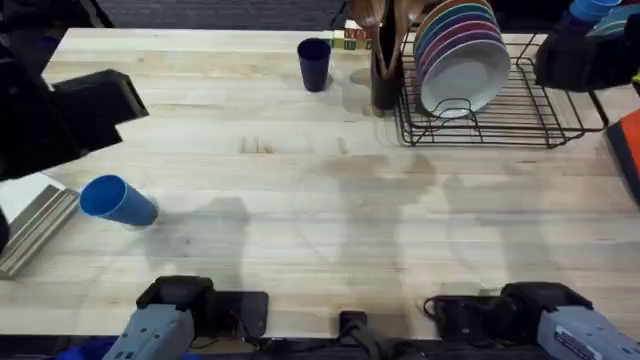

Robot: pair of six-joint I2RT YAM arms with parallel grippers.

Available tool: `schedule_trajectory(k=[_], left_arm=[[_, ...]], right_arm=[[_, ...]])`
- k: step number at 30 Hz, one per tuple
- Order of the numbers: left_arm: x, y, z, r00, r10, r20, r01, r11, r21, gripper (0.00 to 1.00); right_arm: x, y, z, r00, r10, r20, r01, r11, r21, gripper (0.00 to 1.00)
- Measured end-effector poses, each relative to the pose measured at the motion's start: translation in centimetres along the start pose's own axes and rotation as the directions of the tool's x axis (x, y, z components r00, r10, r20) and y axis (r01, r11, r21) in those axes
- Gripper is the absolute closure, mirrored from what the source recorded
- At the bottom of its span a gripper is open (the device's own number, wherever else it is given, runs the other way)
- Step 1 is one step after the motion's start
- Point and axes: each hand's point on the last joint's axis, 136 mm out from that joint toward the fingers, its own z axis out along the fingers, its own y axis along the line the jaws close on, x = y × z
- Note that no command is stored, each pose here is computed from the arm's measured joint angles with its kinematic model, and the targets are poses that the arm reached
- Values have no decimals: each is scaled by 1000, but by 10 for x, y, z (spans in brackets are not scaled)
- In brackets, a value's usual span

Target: Pick up the cup on the table and put them onto the rack.

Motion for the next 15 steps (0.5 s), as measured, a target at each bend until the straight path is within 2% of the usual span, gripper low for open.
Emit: schedule_trajectory(k=[8, 9, 15], left_arm=[[13, -9, 40, 996, 25, -81, -29, 998, -49, 10], [12, -7, 54, 994, 9, -113, -18, 996, -84, 9], [9, 7, 76, 984, -49, -171, 24, 989, -145, 10]], right_arm=[[0, 0, 0, 1000, -4, 0, 4, 1000, 0, 5], [0, 0, 0, 1000, -12, 0, 12, 1000, 0, 5], [0, 0, 0, 999, -46, 0, 46, 999, 0, 6]])
